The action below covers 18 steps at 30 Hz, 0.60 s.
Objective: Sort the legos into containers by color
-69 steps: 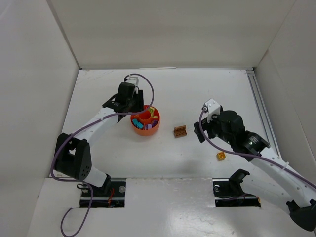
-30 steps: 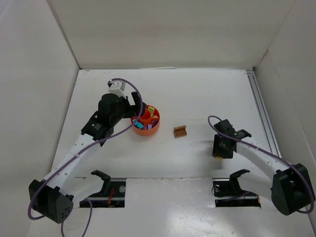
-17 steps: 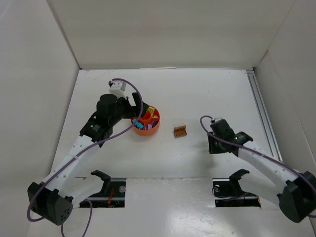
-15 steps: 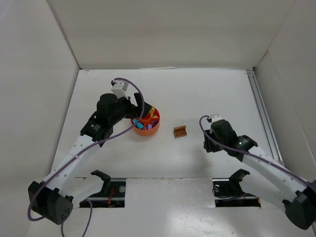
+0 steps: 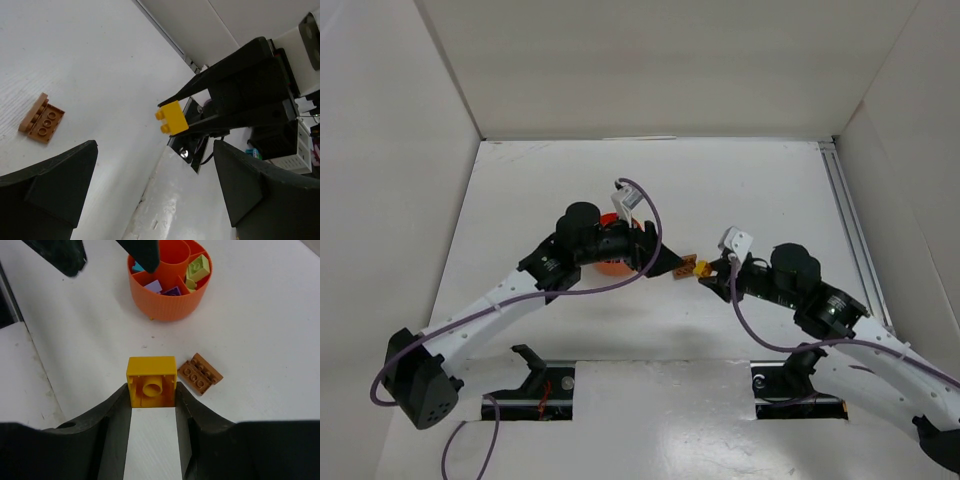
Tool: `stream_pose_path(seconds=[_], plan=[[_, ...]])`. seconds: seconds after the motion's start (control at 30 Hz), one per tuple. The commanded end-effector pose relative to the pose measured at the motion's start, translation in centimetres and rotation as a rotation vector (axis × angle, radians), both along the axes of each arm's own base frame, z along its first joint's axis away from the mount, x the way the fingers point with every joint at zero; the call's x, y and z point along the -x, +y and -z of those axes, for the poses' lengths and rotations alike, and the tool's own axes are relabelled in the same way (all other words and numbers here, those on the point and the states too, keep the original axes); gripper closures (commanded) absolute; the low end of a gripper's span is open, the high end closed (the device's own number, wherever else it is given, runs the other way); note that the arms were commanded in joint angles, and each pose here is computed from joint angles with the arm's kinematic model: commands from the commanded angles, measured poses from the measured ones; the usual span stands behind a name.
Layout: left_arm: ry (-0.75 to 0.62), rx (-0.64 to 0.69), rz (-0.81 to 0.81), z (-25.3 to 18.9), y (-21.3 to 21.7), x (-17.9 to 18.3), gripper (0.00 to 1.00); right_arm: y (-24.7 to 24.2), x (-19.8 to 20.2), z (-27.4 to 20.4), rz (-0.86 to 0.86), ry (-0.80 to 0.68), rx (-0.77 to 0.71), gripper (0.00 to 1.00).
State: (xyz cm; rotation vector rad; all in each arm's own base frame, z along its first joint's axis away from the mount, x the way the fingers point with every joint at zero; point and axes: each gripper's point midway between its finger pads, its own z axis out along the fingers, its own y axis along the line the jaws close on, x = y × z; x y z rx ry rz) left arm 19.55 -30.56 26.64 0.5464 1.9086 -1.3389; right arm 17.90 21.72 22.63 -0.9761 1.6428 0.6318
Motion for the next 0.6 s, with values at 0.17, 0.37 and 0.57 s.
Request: stream_pose_path(seconds=[0.17,0.37,0.57], plan=[[-0.002,0.01,-0.089,-2.0,-3.9,-1.3,0.05,2.4,-0.4,-5.6,-0.102,-0.191,-0.05,0.9],[0.017,-0.05,-0.118,-0.4,-5.2,-2.1,0.12,2.6,-0.2,-6.3,-0.124,-0.223,-0.055,0.9],[0.052,-0.105,-0.092,1.3,-6.8,-1.8,0.35,2.5,-0.9,-6.4,-0.092,-0.22,-0.041,0.9]])
